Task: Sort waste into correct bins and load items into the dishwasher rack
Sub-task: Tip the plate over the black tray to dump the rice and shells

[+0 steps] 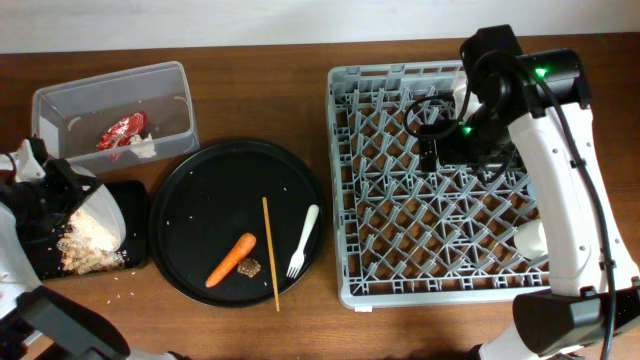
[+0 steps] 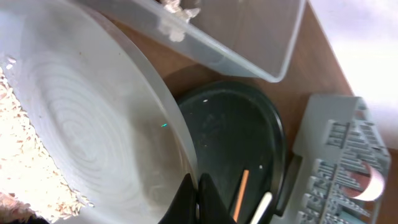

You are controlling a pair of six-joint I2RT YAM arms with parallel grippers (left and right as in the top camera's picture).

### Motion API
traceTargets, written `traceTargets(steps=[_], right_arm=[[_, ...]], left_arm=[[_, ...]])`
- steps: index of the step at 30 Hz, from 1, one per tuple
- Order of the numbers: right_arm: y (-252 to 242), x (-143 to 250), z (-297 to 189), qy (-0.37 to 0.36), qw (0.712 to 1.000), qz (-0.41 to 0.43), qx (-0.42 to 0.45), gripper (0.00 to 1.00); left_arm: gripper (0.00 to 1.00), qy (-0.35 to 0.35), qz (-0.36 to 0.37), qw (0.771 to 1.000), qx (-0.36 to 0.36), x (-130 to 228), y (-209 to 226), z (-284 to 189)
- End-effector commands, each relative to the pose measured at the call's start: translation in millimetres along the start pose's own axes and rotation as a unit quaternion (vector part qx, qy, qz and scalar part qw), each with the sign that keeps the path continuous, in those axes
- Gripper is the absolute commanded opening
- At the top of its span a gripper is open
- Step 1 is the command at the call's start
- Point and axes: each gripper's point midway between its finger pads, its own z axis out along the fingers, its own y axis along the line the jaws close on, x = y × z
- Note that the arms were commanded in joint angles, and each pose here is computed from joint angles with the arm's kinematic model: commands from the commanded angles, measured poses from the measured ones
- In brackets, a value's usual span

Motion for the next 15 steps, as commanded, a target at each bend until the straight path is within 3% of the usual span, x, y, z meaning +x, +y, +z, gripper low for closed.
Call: traceTargets(steps=[1,9,15], right_arm=[[2,1,-1,0.002,1.000,0.001,-0.006,0.99],[2,1,-1,0.002,1.000,0.001,-0.006,0.99],[2,1,-1,0.002,1.000,0.001,-0.006,0.99]], left_arm=[[0.00,-0.041,0.014,0.996,0.074,-13,-22,-27],[0.00,-0.081,-0.004,0.981,0.177,-24,-28,-61],[0.00,-0.087,0.000,0.979,0.186,-24,-26,-66]])
